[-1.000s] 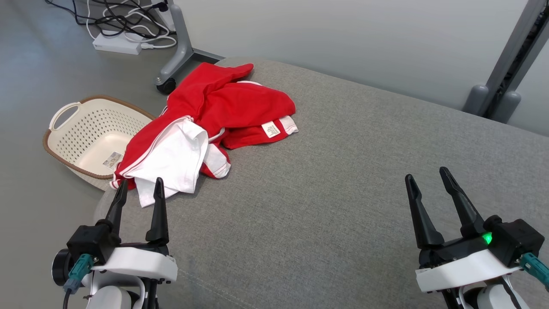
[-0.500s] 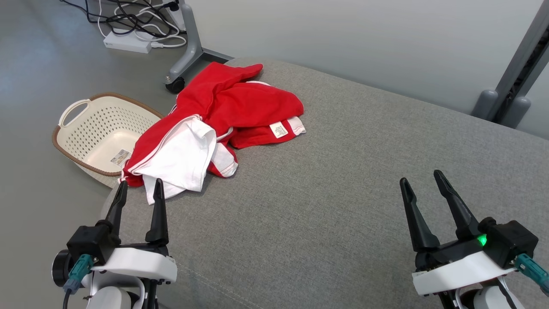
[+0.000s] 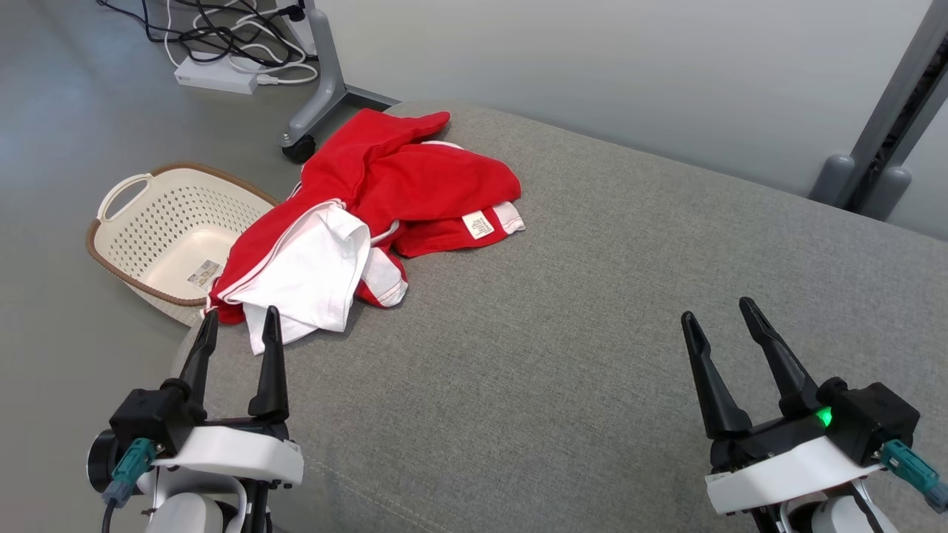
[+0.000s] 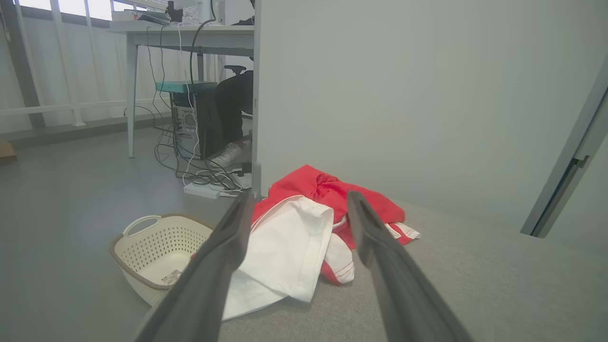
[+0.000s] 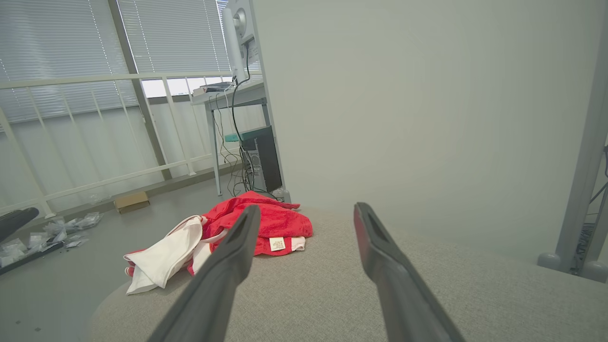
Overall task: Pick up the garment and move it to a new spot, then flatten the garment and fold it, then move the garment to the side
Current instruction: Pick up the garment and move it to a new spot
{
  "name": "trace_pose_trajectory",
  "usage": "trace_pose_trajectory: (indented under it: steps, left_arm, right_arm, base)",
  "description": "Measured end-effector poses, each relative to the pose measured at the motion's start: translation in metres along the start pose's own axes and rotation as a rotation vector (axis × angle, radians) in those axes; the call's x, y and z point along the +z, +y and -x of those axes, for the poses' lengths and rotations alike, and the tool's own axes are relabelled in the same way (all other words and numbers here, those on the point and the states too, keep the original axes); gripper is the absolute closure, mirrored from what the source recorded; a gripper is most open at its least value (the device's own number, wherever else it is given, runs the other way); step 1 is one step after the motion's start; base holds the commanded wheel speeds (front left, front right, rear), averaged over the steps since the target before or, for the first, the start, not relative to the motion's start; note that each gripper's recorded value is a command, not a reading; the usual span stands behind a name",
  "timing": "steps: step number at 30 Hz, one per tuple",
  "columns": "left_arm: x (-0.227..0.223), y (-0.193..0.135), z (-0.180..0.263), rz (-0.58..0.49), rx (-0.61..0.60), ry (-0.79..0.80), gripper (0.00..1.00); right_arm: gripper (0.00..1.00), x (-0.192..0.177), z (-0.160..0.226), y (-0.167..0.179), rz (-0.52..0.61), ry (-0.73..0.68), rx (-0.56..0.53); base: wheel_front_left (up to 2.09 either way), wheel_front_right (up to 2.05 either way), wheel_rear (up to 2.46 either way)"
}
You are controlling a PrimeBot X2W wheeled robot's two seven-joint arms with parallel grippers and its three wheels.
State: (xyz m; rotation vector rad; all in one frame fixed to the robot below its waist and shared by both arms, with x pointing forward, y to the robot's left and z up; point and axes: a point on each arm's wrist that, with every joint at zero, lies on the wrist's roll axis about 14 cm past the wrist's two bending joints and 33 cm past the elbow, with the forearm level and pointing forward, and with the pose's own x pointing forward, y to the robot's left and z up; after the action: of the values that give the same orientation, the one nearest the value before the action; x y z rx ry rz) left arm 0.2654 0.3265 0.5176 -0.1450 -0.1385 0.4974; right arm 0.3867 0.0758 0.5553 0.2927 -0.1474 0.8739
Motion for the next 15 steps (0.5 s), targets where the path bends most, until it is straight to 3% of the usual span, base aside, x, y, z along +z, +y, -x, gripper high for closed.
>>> trace_pose_trajectory:
  steps: [15]
  left_arm:
    - [0.042, -0.009, -0.06, -0.035, -0.064, -0.114, 0.0]
  right_arm:
    - [0.0, -0.007, 0.0, -0.024, -0.003, 0.004, -0.037]
  base:
    - [0.0, 0.0, 0.0]
